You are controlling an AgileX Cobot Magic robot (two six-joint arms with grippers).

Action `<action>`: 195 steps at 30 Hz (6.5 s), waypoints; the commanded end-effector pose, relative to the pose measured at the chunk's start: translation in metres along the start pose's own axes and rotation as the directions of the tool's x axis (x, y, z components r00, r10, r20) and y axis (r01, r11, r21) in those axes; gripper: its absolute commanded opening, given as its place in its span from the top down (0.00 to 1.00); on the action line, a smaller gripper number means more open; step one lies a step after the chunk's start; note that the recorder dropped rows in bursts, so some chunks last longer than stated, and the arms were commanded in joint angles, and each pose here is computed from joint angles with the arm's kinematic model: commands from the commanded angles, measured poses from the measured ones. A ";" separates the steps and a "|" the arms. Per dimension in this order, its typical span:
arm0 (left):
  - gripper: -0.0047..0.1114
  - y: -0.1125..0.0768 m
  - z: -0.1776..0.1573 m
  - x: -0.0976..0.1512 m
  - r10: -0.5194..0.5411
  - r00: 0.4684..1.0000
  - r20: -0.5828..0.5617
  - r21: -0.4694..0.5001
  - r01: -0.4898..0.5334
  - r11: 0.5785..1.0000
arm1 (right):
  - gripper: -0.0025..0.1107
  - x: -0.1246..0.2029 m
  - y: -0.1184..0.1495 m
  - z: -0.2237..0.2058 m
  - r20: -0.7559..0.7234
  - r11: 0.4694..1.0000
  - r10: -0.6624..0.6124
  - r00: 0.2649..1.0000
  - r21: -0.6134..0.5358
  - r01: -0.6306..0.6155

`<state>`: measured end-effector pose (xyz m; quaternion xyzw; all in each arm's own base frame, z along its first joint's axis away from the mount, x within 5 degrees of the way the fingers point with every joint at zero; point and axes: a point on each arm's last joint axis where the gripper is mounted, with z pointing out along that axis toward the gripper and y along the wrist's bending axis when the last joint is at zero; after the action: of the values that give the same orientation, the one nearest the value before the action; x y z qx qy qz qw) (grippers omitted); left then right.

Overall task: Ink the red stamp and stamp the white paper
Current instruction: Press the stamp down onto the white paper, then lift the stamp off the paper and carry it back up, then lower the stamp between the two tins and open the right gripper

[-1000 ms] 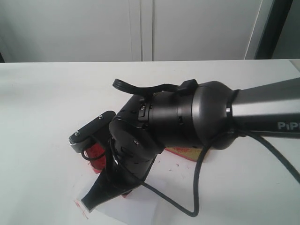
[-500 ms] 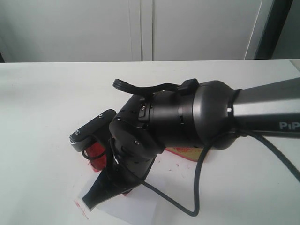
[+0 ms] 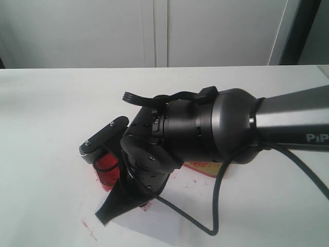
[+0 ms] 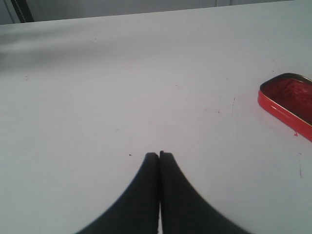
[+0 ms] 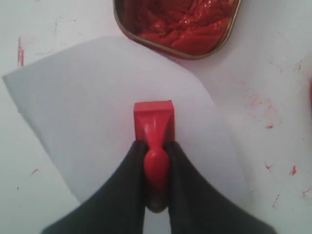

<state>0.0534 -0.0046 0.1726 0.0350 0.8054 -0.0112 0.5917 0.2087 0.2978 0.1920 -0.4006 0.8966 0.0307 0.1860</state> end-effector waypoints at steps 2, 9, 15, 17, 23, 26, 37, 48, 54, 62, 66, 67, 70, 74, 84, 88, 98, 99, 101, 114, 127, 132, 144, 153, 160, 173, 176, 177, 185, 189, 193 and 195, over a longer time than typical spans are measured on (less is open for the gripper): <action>0.96 0.000 0.000 0.001 -0.009 1.000 0.005 0.001 0.009 1.000 | 0.98 -0.001 -0.002 -0.004 0.022 1.000 -0.011 1.000 0.011 0.010; 0.96 0.000 0.000 0.001 -0.009 1.000 0.005 0.001 0.009 1.000 | 0.98 -0.001 -0.002 -0.004 0.022 1.000 -0.011 1.000 0.011 0.010; 0.96 0.000 0.000 0.001 -0.009 1.000 0.005 0.001 0.009 1.000 | 0.98 -0.001 -0.002 -0.004 0.022 1.000 -0.006 1.000 0.011 0.006; 0.96 0.000 0.000 0.001 -0.009 1.000 0.005 0.001 0.009 1.000 | 0.98 -0.002 -0.002 -0.004 0.024 1.000 -0.006 1.000 0.010 0.006; 0.96 0.000 0.000 0.001 -0.009 1.000 0.005 0.001 0.009 1.000 | 0.98 -0.002 -0.001 -0.004 0.032 1.000 0.016 0.999 -0.010 -0.016; 0.96 0.000 0.000 0.001 -0.009 1.000 0.005 0.001 0.009 1.000 | 0.98 -0.003 -0.003 -0.004 0.034 0.999 0.039 0.999 -0.020 -0.038; 0.96 0.000 0.000 0.001 -0.009 1.000 0.005 0.001 0.009 1.000 | 0.98 -0.006 -0.015 -0.002 0.032 0.980 0.143 0.989 -0.144 -0.137; 0.96 0.000 0.000 0.001 -0.009 1.000 0.005 0.001 0.009 1.000 | 0.98 -0.009 -0.033 -0.001 0.023 0.943 0.238 0.971 -0.246 -0.225; 0.96 0.000 0.000 0.001 -0.009 1.000 0.005 0.001 0.009 1.000 | 0.98 -0.012 -0.040 -0.002 0.028 0.907 0.278 0.960 -0.338 -0.253; 0.96 0.000 0.000 0.001 -0.009 1.000 0.005 0.001 0.009 1.000 | 0.98 -0.013 -0.057 -0.003 0.020 0.861 0.327 0.945 -0.418 -0.289; 0.96 0.000 0.000 0.001 -0.009 1.000 0.005 0.001 0.009 1.000 | 0.98 -0.014 -0.071 -0.006 0.030 0.823 0.365 0.931 -0.479 -0.307; 0.96 0.000 0.000 0.001 -0.009 1.000 0.005 0.001 0.009 1.000 | 0.98 -0.015 -0.076 -0.006 0.037 0.812 0.382 0.923 -0.491 -0.316; 0.96 0.000 0.000 0.001 -0.009 1.000 0.005 0.001 0.009 1.000 | 0.98 -0.017 -0.088 -0.008 0.060 0.783 0.430 0.901 -0.521 -0.340; 0.96 0.000 0.000 0.001 -0.009 1.000 0.005 0.001 0.009 1.000 | 0.98 -0.020 -0.112 -0.010 0.108 0.739 0.521 0.847 -0.553 -0.384; 0.96 0.000 0.000 0.001 -0.009 1.000 0.005 0.001 0.009 1.000 | 0.98 -0.037 -0.137 -0.001 0.140 0.693 0.610 0.780 -0.570 -0.440; 0.96 0.000 0.000 0.001 -0.009 1.000 0.005 0.001 0.009 1.000 | 0.98 -0.048 -0.141 0.009 0.140 0.685 0.619 0.773 -0.578 -0.444; 0.96 0.000 0.000 0.001 -0.009 1.000 0.005 0.001 0.009 1.000 | 0.98 -0.067 -0.159 0.038 0.115 0.608 0.699 0.706 -0.616 -0.501; 0.96 0.000 0.000 0.001 -0.009 1.000 0.005 0.001 0.009 1.000 | 0.98 -0.068 -0.162 0.041 0.111 0.601 0.706 0.700 -0.617 -0.508; 0.96 0.000 0.000 0.001 -0.009 1.000 0.005 0.001 0.009 1.000 | 0.98 -0.067 -0.168 0.046 0.097 0.586 0.715 0.693 -0.623 -0.518; 0.96 0.000 0.000 0.001 -0.009 1.000 0.005 0.001 0.009 1.000 | 0.98 -0.055 -0.178 0.087 0.031 0.550 0.748 0.663 -0.588 -0.593; 0.96 0.000 0.000 0.001 -0.009 1.000 0.005 0.001 0.009 1.000 | 0.98 -0.051 -0.179 0.098 -0.033 0.472 0.806 0.592 -0.567 -0.675; 0.96 0.000 0.000 0.001 -0.009 1.000 0.005 0.001 0.009 1.000 | 0.93 -0.051 -0.180 0.098 -0.044 0.457 0.815 0.578 -0.565 -0.687; 0.96 0.000 0.000 0.001 -0.009 1.000 0.005 0.001 0.009 1.000 | 0.84 -0.049 -0.180 0.100 -0.063 0.449 0.822 0.566 -0.541 -0.712; 0.96 0.000 0.000 0.001 -0.009 1.000 0.005 0.001 0.009 1.000 | 0.84 -0.047 -0.180 0.103 -0.066 0.458 0.817 0.573 -0.531 -0.713; 0.96 0.000 0.000 0.001 -0.009 1.000 0.005 0.001 0.009 1.000 | 0.74 -0.045 -0.179 0.108 -0.079 0.452 0.817 0.571 -0.526 -0.720; 0.96 0.000 0.000 0.001 -0.009 1.000 0.005 0.001 0.009 1.000 | 0.70 -0.043 -0.185 0.106 -0.092 0.438 0.821 0.564 -0.531 -0.725; 0.96 0.000 0.000 0.001 -0.009 1.000 0.005 0.001 0.009 1.000 | 0.70 -0.041 -0.186 0.106 -0.092 0.456 0.810 0.579 -0.522 -0.721; 0.96 0.000 0.000 0.001 -0.009 1.000 0.005 0.001 0.009 1.000 | 0.70 -0.040 -0.186 0.106 -0.086 0.471 0.803 0.590 -0.514 -0.716; 0.96 0.000 0.000 0.001 -0.009 1.000 0.005 0.001 0.009 1.000 | 0.61 -0.038 -0.192 0.100 -0.057 0.521 0.785 0.617 -0.480 -0.706; 0.96 0.000 0.000 0.001 -0.009 1.000 0.005 0.001 0.009 1.000 | 0.59 -0.035 -0.195 0.099 -0.048 0.551 0.774 0.631 -0.438 -0.710; 0.96 0.000 0.000 0.001 -0.009 1.000 0.005 0.001 0.009 1.000 | 0.59 -0.034 -0.199 0.097 -0.021 0.581 0.765 0.643 -0.407 -0.705; 0.96 0.000 0.000 0.001 -0.009 1.000 0.005 0.001 0.009 1.000 | 0.59 -0.034 -0.201 0.096 -0.021 0.575 0.773 0.634 -0.398 -0.715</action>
<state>0.0534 -0.0046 0.1726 0.0350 0.8054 -0.0112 0.5917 0.4025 0.2105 0.1254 -0.0125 0.9408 0.3121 0.1316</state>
